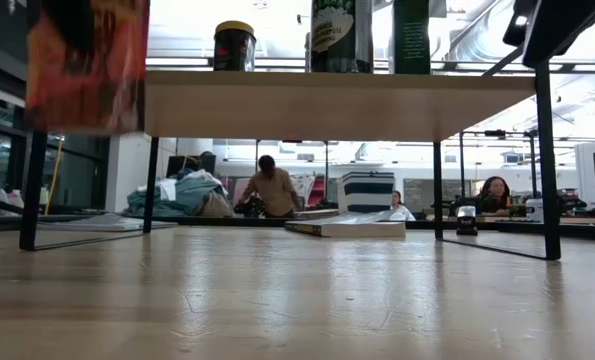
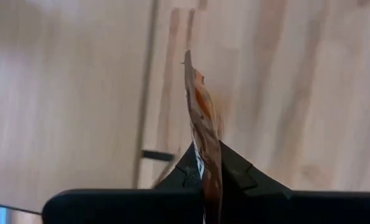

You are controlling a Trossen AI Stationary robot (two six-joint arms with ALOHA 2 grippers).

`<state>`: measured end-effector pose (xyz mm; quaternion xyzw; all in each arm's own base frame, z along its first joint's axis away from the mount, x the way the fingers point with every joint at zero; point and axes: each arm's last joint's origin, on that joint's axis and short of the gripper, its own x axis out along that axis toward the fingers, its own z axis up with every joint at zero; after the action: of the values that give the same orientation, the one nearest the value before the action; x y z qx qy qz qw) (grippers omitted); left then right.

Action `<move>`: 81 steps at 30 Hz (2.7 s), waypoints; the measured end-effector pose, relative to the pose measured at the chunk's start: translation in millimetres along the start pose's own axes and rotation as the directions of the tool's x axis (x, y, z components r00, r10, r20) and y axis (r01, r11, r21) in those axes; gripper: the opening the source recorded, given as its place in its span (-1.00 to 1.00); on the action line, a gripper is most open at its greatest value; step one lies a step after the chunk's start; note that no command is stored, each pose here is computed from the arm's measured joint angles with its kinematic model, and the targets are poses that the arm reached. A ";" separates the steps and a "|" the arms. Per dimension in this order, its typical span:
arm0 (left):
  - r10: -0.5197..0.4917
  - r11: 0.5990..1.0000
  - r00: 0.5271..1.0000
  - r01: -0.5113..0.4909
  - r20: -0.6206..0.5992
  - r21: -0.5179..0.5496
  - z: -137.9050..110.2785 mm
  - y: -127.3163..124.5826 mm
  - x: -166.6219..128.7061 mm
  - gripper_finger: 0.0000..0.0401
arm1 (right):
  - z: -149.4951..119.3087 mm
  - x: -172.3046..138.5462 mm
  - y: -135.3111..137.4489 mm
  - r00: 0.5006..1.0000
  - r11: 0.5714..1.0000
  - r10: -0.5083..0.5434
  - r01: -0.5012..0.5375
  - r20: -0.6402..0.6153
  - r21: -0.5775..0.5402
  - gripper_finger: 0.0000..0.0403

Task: Shelf spices
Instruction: Remove the orange seasoning pack from the shelf

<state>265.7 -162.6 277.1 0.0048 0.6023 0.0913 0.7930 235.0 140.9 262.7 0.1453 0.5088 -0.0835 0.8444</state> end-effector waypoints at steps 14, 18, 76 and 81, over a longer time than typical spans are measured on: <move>0.020 0.999 0.999 -0.018 -0.033 0.048 7.4 20.4 28.5 -0.99 | 19.6 9.8 -29.4 0.986 0.986 -0.165 0.165 0.014 0.021 -1.00; 0.041 0.996 0.998 -0.037 -0.045 0.078 10.4 28.2 30.4 -0.99 | 29.4 13.1 -40.1 0.981 0.981 -0.191 0.190 0.023 0.032 -1.00; 0.021 0.998 1.000 -0.020 -0.015 0.068 -64.1 34.8 39.9 -0.65 | 54.5 17.7 -49.7 0.999 1.000 0.001 0.001 0.044 -0.026 -1.00; 0.069 0.997 0.996 -0.068 -0.060 0.024 -73.6 41.6 54.5 -0.35 | 55.3 17.8 -50.8 0.999 1.000 -0.002 0.002 0.045 -0.010 -1.00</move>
<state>203.6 -121.0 209.8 0.0314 0.6265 0.1120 0.7707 274.8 74.8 263.1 0.1386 0.4902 -0.0852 0.8563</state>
